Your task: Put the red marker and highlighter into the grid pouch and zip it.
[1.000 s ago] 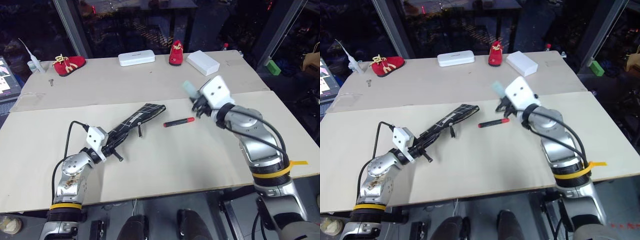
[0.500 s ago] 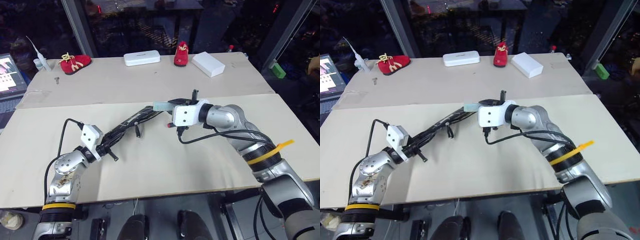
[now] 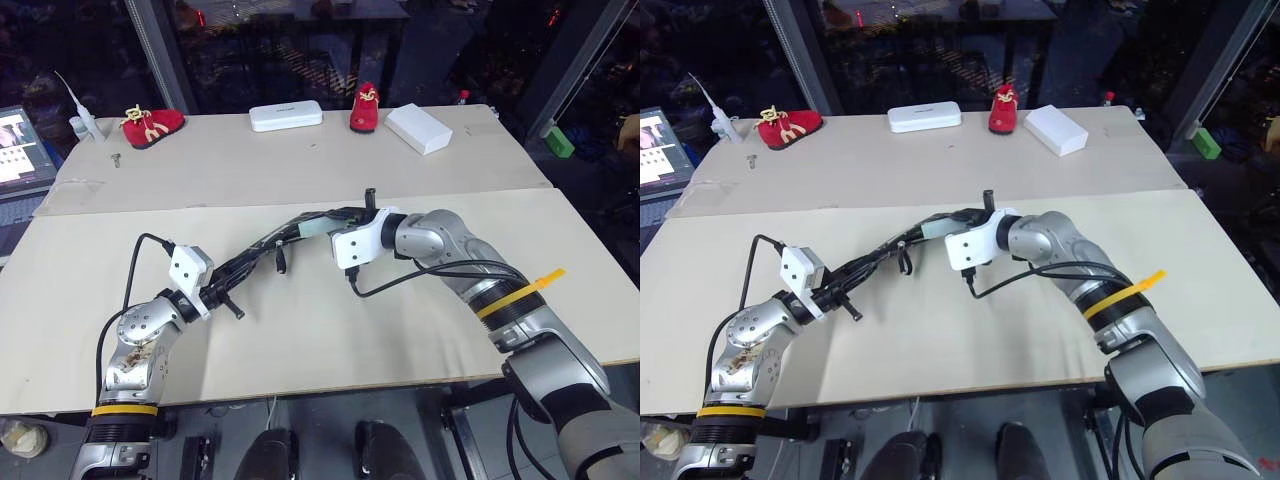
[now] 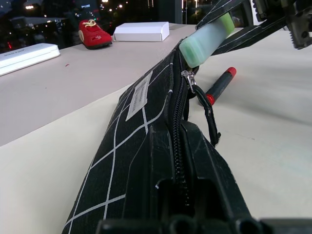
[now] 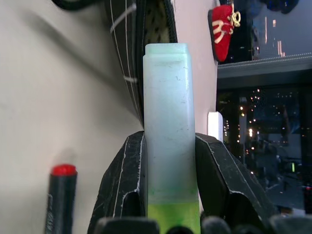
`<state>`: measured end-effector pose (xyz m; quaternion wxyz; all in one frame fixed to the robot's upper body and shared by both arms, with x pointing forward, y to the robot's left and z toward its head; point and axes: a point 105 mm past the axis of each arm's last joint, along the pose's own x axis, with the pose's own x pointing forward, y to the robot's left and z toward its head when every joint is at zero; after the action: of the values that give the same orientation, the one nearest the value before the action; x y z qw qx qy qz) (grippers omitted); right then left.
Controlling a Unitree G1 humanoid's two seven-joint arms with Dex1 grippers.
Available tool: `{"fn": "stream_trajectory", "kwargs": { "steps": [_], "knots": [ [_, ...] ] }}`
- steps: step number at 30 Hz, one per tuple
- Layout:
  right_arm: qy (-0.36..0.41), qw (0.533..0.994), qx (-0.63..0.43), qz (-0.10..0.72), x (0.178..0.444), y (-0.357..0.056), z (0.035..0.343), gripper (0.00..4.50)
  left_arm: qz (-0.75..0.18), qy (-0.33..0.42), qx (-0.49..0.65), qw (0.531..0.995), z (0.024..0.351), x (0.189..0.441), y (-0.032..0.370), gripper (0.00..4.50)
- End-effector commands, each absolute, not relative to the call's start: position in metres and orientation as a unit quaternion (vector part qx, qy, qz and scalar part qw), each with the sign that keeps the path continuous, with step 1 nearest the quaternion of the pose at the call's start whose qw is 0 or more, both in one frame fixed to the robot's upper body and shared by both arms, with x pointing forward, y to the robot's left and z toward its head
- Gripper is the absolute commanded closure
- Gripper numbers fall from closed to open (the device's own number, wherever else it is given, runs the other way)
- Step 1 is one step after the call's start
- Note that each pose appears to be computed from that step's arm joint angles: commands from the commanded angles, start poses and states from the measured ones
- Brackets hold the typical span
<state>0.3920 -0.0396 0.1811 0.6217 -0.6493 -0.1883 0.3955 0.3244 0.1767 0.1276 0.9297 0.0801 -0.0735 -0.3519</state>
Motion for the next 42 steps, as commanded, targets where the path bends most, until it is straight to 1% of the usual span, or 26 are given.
{"fn": "stream_trajectory", "kwargs": {
  "steps": [1, 6, 12, 15, 17, 21, 25, 30, 32, 33, 35, 36, 37, 40, 42],
  "knots": [
    [-0.212, 0.618, -0.659, 0.374, 0.398, -0.036, 0.199, 3.51, -0.357, -0.099, 0.087, 0.925, 0.14, 0.322, 0.172, 4.5],
    [-0.207, 0.608, -0.671, 0.37, 0.405, -0.032, 0.2, 3.51, -0.357, -0.098, 0.086, 0.925, 0.14, 0.322, 0.173, 4.5],
    [-0.233, 0.563, -0.691, 0.389, 0.397, -0.004, 0.19, 3.51, -0.36, -0.097, 0.086, 0.924, 0.139, 0.323, 0.174, 4.5],
    [-0.248, 0.526, -0.706, 0.404, 0.389, 0.009, 0.18, 3.51, -0.362, -0.097, 0.086, 0.923, 0.139, 0.324, 0.173, 4.5],
    [-0.256, 0.512, -0.711, 0.408, 0.387, 0.015, 0.177, 3.51, -0.363, -0.097, 0.087, 0.923, 0.139, 0.324, 0.174, 4.5],
    [-0.275, 0.511, -0.701, 0.414, 0.383, 0.031, 0.18, 3.51, -0.362, -0.097, 0.088, 0.923, 0.14, 0.324, 0.174, 4.5],
    [-0.295, 0.519, -0.67, 0.441, 0.37, 0.048, 0.182, 3.51, -0.362, -0.097, 0.088, 0.923, 0.139, 0.324, 0.175, 4.5],
    [-0.285, 0.535, -0.648, 0.462, 0.367, 0.046, 0.18, 3.51, -0.362, -0.096, 0.088, 0.923, 0.139, 0.324, 0.175, 4.5],
    [-0.272, 0.555, -0.64, 0.457, 0.374, 0.04, 0.184, 2.51, -0.361, -0.096, 0.088, 0.923, 0.138, 0.323, 0.175, 4.5],
    [-0.272, 0.561, -0.645, 0.442, 0.38, 0.035, 0.19, 2.32, -0.361, -0.096, 0.088, 0.923, 0.138, 0.323, 0.176, 4.5],
    [-0.273, 0.569, -0.652, 0.419, 0.39, 0.028, 0.199, 1.73, -0.361, -0.096, 0.087, 0.924, 0.137, 0.323, 0.175, 4.5],
    [-0.269, 0.571, -0.655, 0.416, 0.394, 0.021, 0.203, 1.57, -0.361, -0.096, 0.087, 0.924, 0.137, 0.323, 0.175, 4.5],
    [-0.265, 0.572, -0.656, 0.415, 0.397, 0.017, 0.206, 1.57, -0.36, -0.095, 0.087, 0.924, 0.137, 0.323, 0.175, 4.5],
    [-0.258, 0.6, -0.637, 0.409, 0.404, 0.0, 0.222, 1.57, -0.36, -0.096, 0.086, 0.924, 0.136, 0.324, 0.175, 4.5],
    [-0.253, 0.608, -0.631, 0.41, 0.406, -0.009, 0.225, 1.57, -0.36, -0.096, 0.086, 0.924, 0.136, 0.324, 0.176, 4.5]
  ]
}}
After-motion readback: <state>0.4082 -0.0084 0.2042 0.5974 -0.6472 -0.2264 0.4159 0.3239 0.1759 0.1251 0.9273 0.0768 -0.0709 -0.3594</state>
